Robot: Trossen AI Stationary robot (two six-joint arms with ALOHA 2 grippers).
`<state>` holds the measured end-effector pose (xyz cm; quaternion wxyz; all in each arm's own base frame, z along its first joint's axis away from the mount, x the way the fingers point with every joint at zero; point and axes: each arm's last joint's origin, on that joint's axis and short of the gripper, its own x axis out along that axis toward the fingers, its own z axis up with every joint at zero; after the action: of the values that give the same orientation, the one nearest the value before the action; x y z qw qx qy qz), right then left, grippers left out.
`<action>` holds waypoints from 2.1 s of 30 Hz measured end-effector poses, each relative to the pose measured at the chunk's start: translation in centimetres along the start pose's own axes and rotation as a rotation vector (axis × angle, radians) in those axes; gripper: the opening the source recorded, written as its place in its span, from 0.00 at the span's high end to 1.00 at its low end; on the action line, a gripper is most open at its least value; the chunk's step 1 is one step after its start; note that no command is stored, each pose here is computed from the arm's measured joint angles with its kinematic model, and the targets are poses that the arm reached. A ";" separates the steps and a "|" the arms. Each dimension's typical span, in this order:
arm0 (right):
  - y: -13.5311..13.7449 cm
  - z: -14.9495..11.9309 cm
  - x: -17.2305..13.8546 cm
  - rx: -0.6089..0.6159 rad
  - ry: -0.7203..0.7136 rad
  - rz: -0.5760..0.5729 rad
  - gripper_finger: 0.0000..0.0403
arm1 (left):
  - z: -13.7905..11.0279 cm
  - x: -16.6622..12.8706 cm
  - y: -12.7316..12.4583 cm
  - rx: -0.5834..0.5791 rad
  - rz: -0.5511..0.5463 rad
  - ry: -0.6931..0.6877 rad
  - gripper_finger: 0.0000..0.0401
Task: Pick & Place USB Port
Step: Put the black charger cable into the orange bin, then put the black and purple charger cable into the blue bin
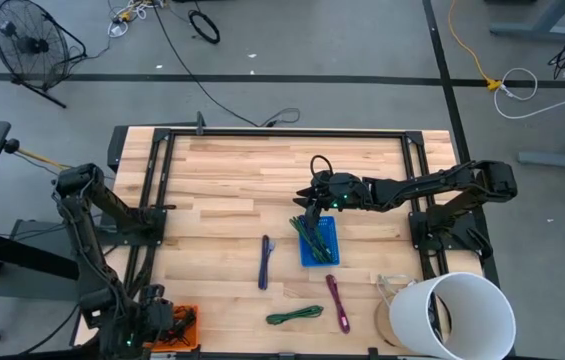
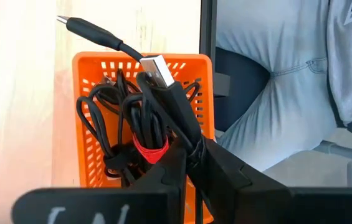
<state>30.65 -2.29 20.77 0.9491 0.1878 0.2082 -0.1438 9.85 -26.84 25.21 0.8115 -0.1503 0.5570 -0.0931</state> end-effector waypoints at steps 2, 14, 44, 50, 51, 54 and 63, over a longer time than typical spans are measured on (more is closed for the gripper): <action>0.0 0.0 0.0 0.000 0.001 0.000 0.67 | 0.0 0.0 0.0 0.000 0.000 0.000 0.89; 0.0 0.0 0.0 -0.001 0.005 -0.002 0.67 | 0.0 0.0 0.0 -0.045 0.004 -0.009 0.73; 0.6 -0.3 -0.1 0.019 0.033 0.069 0.67 | 8.0 1.0 4.7 0.247 0.394 -0.328 0.70; 2.1 -0.5 -0.3 -0.063 0.017 0.141 0.67 | 10.1 1.3 6.4 0.484 0.539 -0.288 0.70; 2.2 -0.4 -0.3 -0.069 0.002 0.148 0.67 | 10.5 1.5 6.6 0.550 0.569 -0.274 0.70; 2.4 -0.1 -0.4 -0.070 -0.030 0.162 0.67 | 12.0 2.6 7.2 0.724 0.626 -0.227 0.70; 2.5 0.1 -0.4 -0.068 -0.052 0.173 0.67 | 16.5 7.2 10.3 0.935 0.654 -0.097 0.70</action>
<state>31.21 -0.05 21.77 0.9688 0.1691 0.1714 -0.0588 27.65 -17.22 20.83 0.8029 0.4009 0.4361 -0.0667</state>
